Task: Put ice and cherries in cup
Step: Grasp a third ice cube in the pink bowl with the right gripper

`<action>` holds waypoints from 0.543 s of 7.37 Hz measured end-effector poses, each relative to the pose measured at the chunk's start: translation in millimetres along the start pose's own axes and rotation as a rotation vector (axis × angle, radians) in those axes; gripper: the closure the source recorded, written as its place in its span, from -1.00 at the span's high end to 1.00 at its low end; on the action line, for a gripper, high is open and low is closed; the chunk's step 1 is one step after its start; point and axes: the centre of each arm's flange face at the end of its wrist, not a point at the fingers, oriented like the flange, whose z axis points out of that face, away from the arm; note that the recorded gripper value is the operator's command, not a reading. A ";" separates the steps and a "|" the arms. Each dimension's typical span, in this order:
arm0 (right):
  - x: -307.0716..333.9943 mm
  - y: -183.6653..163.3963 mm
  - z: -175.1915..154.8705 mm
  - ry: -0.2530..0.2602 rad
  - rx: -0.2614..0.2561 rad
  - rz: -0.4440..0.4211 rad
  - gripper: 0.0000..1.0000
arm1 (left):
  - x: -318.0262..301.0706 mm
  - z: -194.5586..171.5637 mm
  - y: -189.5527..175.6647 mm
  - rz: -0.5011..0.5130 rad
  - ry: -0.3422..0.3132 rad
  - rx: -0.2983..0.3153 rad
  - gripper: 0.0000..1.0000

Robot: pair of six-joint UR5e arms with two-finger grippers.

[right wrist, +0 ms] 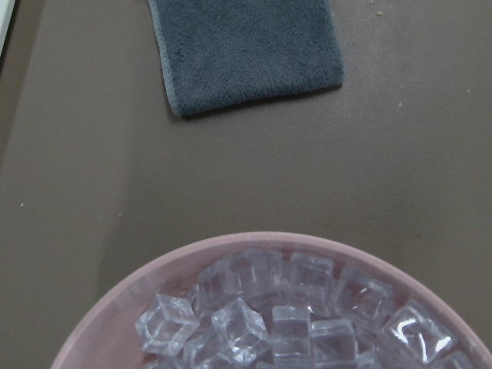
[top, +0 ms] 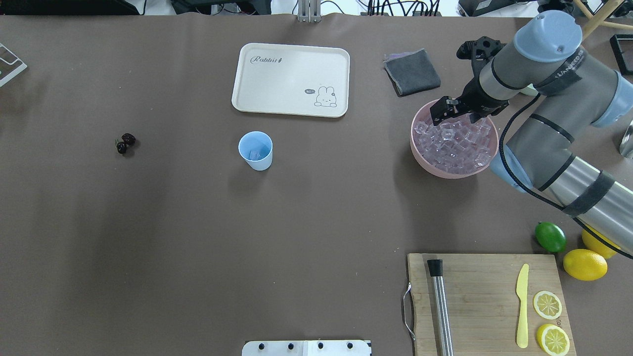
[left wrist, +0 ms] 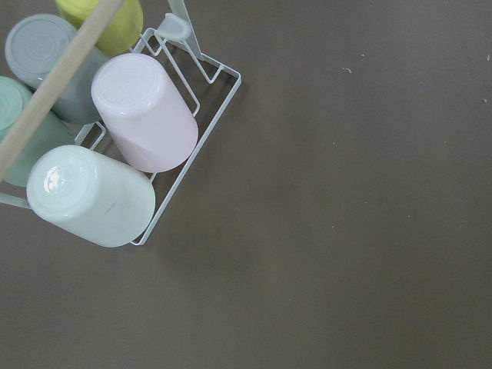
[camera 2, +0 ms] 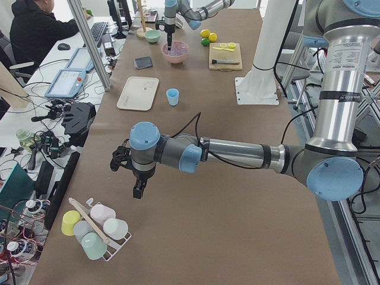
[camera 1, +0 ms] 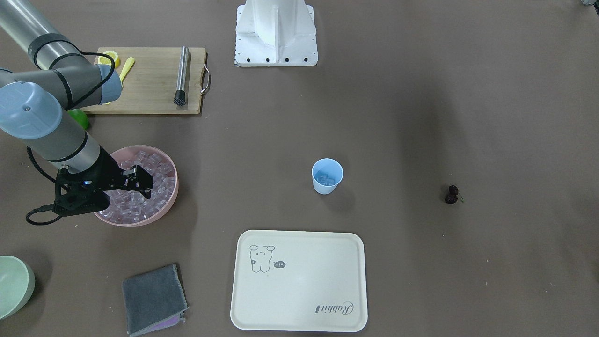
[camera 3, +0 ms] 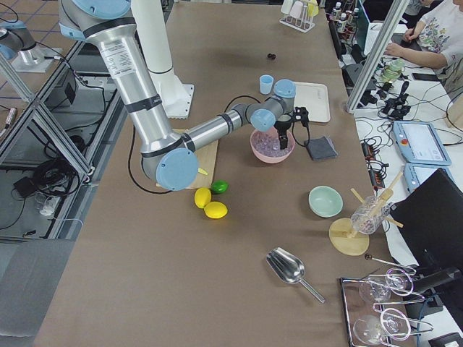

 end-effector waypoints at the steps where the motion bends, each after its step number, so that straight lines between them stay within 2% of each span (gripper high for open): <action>1: -5.9 4.9 3.4 -0.005 -0.003 -0.009 0.97 | -0.1 0.1 0.0 0.000 0.000 0.000 0.96; 3: -12.4 14.1 13.7 -0.001 -0.015 -0.027 0.95 | -1.2 1.1 0.9 -0.001 -0.001 -0.002 0.96; 4: -14.9 19.2 23.8 0.018 -0.015 -0.038 0.87 | -1.9 1.4 1.5 -0.001 -0.001 -0.003 0.96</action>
